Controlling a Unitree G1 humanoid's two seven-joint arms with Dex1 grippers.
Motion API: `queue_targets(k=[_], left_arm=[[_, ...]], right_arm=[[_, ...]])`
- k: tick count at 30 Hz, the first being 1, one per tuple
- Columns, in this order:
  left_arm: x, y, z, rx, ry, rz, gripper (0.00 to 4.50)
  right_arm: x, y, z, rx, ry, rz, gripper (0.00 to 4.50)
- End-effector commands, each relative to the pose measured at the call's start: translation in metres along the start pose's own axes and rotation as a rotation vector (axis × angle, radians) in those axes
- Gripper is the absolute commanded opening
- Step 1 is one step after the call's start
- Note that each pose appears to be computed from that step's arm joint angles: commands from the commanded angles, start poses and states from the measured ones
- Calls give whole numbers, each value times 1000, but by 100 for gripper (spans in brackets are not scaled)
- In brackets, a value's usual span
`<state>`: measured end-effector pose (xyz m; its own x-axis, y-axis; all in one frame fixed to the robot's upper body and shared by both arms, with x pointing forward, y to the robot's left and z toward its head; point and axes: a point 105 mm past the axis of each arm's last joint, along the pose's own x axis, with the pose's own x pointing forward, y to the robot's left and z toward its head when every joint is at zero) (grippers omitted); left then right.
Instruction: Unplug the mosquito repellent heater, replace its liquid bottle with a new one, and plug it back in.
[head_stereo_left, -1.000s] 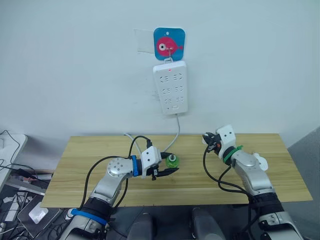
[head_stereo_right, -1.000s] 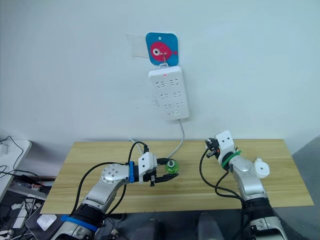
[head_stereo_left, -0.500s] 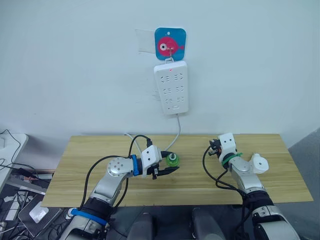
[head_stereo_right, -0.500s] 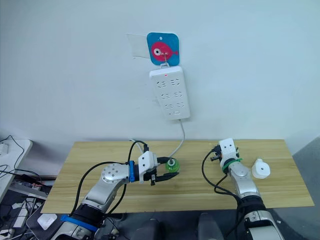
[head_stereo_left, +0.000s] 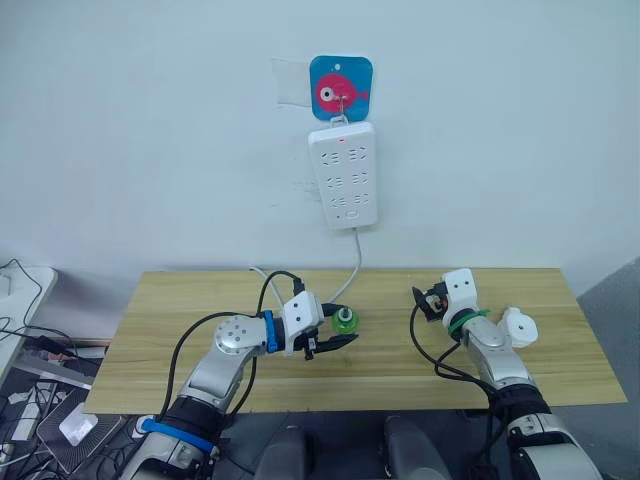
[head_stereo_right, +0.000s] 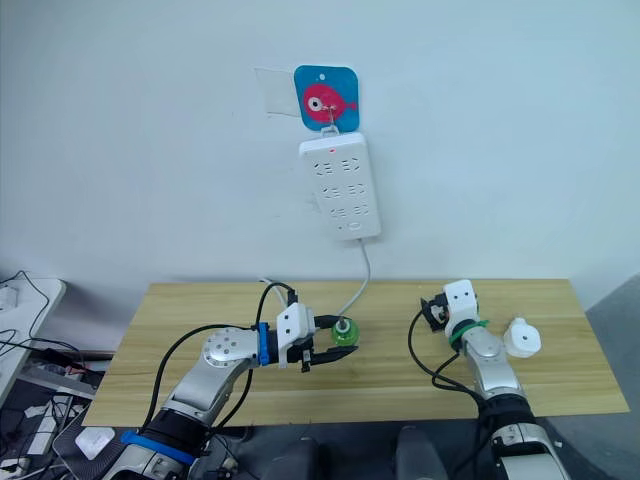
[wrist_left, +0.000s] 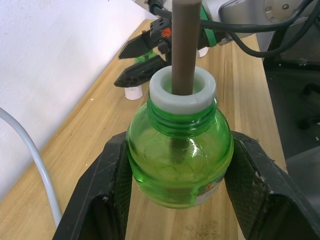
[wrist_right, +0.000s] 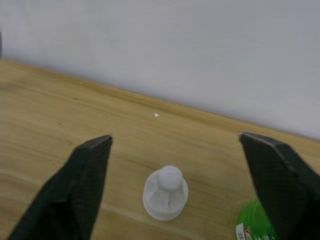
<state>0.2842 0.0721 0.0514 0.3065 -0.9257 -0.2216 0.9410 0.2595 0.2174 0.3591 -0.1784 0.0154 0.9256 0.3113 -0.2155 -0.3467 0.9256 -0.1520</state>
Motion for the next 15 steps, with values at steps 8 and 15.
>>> queue_targets(k=[8, 15], left_arm=[[-1, 1, 10, 35, -29, -7, 222], [-1, 6, 14, 52, -36, -11, 222]], right_arm=[[-49, 67, 88, -74, -167, 715, 361], [-75, 98, 99, -130, -98, 1049, 289]])
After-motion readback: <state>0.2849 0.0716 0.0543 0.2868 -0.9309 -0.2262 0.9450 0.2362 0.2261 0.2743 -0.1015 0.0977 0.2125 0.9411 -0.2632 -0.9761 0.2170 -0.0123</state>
